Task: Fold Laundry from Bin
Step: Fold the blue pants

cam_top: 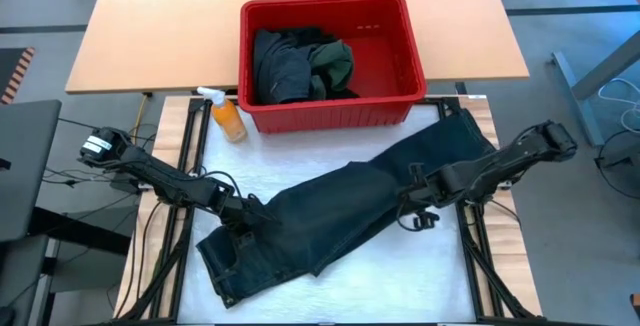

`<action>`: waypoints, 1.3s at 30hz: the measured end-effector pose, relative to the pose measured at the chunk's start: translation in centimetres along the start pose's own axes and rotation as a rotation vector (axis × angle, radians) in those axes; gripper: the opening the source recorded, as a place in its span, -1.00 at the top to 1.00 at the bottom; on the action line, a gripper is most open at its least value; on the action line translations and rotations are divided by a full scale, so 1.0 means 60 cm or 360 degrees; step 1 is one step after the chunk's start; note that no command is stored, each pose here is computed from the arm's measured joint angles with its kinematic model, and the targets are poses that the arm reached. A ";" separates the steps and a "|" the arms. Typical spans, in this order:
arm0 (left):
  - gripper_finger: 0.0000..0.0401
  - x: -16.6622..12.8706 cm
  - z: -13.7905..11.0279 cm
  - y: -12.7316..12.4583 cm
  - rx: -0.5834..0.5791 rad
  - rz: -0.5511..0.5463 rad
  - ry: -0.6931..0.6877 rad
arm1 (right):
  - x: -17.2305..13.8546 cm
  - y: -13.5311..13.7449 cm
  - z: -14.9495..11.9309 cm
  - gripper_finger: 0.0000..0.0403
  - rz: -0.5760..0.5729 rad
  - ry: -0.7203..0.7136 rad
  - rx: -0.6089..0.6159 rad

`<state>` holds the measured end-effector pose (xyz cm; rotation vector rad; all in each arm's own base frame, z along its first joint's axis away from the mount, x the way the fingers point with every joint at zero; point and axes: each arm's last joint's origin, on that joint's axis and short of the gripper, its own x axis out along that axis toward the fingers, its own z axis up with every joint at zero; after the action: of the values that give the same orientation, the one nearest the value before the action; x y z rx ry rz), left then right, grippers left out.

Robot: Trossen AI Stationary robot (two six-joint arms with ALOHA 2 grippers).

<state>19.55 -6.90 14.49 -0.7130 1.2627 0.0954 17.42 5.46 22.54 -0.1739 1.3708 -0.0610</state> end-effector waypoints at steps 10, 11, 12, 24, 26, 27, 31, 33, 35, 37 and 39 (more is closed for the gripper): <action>0.39 0.000 0.003 -0.003 0.0002 -0.0012 -0.0051 | 0.005 0.052 -0.005 0.87 0.0283 0.0125 -0.0028; 0.39 0.000 0.003 -0.003 0.0002 -0.0012 -0.0050 | 0.008 0.056 -0.006 0.86 0.0273 0.0152 -0.0016; 0.39 0.000 0.003 -0.003 0.0004 -0.0013 -0.0051 | 0.010 0.060 -0.006 0.85 0.0267 0.0171 -0.0011; 0.39 0.000 0.003 -0.003 0.0046 -0.0016 -0.0048 | 0.030 0.058 0.000 0.46 0.0281 0.0357 0.0091; 0.39 0.000 0.003 -0.003 0.0045 -0.0016 -0.0047 | 0.019 0.051 -0.002 0.35 0.0297 0.0374 0.0115; 0.39 0.000 0.003 -0.003 0.0044 -0.0016 -0.0046 | 0.010 0.047 -0.003 0.30 0.0311 0.0360 0.0123; 0.39 0.000 0.002 -0.003 0.0037 -0.0030 -0.0025 | -0.028 0.030 -0.002 0.13 0.0365 0.0255 0.0145; 0.39 0.000 0.001 -0.003 0.0025 -0.0035 0.0000 | -0.049 0.019 0.001 0.07 0.0379 0.0139 0.0181; 0.39 0.000 -0.001 -0.002 0.0003 -0.0039 0.0035 | -0.061 0.007 0.009 0.03 0.0358 -0.0046 0.0262; 0.39 0.000 -0.003 0.000 -0.0015 -0.0031 0.0070 | -0.061 -0.005 0.024 0.01 0.0359 -0.0252 0.0385; 0.39 -0.001 -0.006 0.002 -0.0058 -0.0022 0.0118 | -0.047 -0.018 0.038 0.01 0.0379 -0.0387 0.0502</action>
<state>19.17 -6.98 14.43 -0.7626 1.3296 0.0815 19.16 5.00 25.88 0.2400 1.1143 -0.0543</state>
